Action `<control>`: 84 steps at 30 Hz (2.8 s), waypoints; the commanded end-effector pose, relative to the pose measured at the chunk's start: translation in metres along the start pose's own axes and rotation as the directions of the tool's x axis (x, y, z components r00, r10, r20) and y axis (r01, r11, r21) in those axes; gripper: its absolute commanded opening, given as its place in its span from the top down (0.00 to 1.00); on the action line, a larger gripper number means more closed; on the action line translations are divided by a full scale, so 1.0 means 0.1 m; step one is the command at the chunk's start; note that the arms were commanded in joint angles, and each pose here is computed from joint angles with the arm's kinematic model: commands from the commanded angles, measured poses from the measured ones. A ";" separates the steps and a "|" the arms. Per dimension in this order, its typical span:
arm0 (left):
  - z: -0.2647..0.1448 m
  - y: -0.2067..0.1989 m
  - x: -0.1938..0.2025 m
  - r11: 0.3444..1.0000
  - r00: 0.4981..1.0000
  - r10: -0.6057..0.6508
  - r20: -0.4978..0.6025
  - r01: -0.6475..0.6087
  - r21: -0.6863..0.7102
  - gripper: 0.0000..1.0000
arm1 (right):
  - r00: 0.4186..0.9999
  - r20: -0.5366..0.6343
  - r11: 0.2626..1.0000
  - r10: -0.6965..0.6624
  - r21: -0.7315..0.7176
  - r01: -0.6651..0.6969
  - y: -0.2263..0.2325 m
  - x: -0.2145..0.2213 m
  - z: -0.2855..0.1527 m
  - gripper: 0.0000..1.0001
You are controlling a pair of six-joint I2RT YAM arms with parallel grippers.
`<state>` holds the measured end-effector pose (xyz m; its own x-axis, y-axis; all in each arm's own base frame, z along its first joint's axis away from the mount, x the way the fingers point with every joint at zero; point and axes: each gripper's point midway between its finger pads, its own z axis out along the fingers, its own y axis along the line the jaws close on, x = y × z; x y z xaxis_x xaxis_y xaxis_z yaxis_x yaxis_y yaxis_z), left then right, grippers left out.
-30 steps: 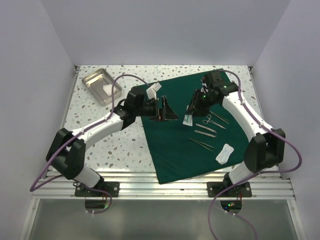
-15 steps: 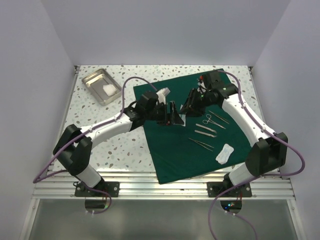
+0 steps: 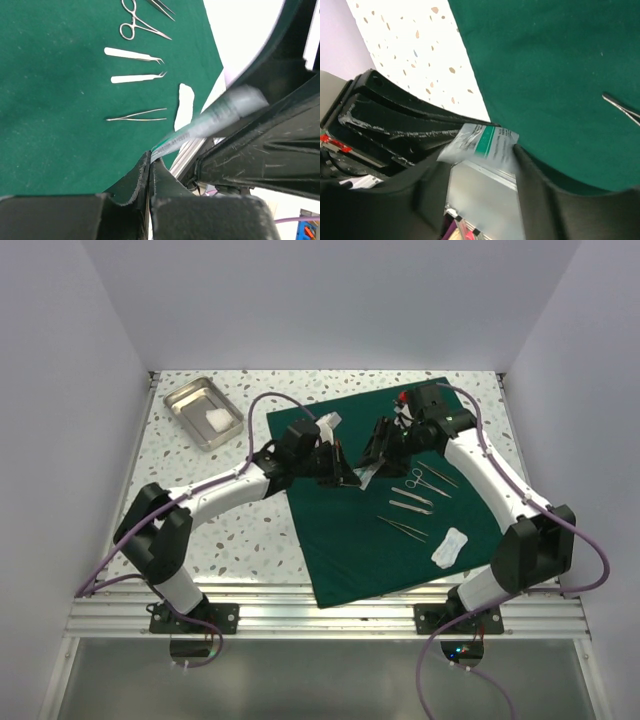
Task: Prepare the surgical pack
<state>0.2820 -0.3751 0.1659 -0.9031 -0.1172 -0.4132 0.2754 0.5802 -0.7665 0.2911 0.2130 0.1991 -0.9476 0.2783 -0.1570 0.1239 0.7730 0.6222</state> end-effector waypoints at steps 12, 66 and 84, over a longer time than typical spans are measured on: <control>-0.61 0.62 -1.00 0.997 0.983 -0.062 0.175 0.071 -0.043 1.00 | 0.994 0.070 0.990 -0.082 0.122 0.073 -0.32 -0.49 -0.22 0.15; -2.32 4.37 -2.85 0.747 0.697 -0.365 0.617 0.615 -0.252 0.79 | 0.998 0.003 0.978 0.058 0.203 -0.057 -0.91 -0.61 0.14 0.10; -2.80 3.46 -2.85 0.754 0.704 -0.345 0.621 0.602 -0.264 0.36 | 0.998 0.058 0.954 0.033 0.295 -0.049 -0.94 -0.65 -0.22 0.09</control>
<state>0.5570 0.0837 0.0883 -0.5537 -0.7921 -0.2569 -0.4739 0.5534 -0.6849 0.3391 0.1251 0.1407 -0.9389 0.3233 -0.1176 0.2517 0.8786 0.4059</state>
